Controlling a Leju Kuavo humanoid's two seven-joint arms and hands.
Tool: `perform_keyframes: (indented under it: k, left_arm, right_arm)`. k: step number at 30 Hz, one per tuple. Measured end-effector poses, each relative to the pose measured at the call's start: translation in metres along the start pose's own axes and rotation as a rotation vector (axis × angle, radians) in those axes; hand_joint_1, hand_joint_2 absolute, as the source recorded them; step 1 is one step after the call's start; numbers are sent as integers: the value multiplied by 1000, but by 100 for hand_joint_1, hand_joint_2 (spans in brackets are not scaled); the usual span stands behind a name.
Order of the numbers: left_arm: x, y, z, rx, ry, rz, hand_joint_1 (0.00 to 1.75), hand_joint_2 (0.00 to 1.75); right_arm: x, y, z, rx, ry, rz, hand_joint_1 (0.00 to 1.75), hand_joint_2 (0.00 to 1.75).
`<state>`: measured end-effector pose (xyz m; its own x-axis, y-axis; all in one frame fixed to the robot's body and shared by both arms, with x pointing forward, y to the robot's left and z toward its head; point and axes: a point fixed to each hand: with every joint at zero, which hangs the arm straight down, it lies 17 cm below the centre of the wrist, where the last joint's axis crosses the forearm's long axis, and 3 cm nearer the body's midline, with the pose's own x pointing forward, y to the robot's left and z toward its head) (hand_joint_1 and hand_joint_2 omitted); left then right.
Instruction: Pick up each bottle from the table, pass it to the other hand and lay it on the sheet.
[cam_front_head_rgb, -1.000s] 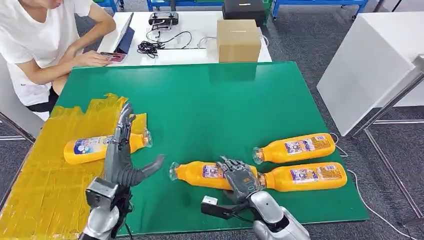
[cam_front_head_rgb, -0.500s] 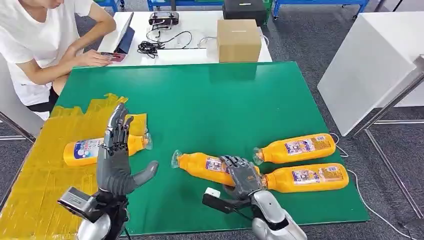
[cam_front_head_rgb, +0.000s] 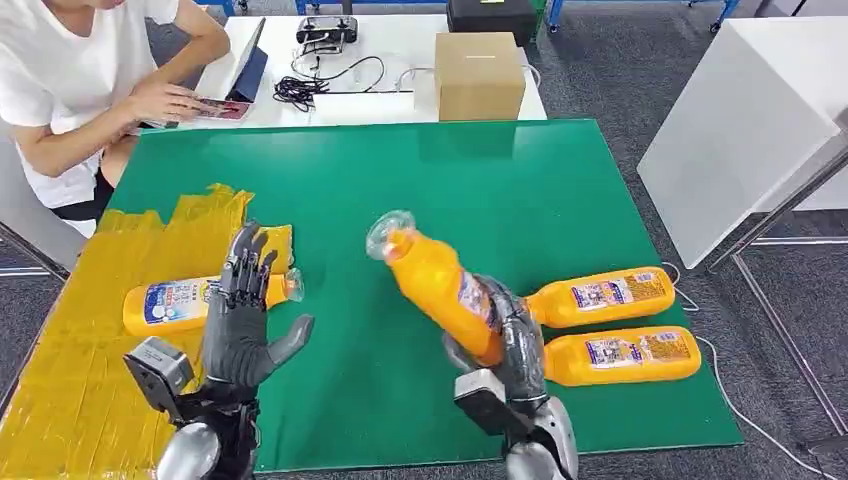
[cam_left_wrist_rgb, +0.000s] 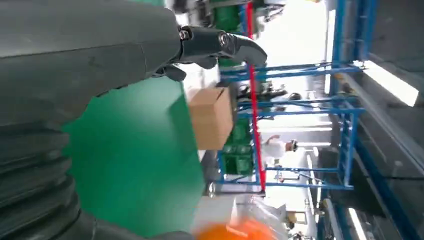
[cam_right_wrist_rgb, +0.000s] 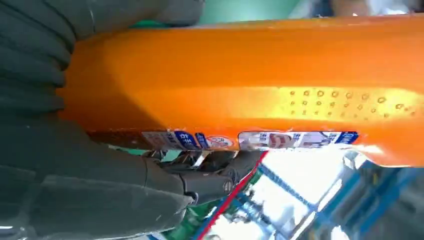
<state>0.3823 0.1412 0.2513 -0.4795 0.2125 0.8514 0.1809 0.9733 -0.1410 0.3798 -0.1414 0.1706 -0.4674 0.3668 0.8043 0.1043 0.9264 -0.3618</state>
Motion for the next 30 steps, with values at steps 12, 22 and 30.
perform_keyframes:
  k: [12,22,30]
  left_arm:
    - [-23,-13,-3,-52,84,94,0,175]
    - [-22,-39,-8,-148,91,177,0,175]
    - [-20,-54,-14,-200,92,210,0,175]
  right_arm:
    - [31,-31,-21,-133,-54,-154,175,175]
    - [44,4,-46,-34,-89,-214,175,175]
    - [45,51,-54,91,-88,-202,175,175]
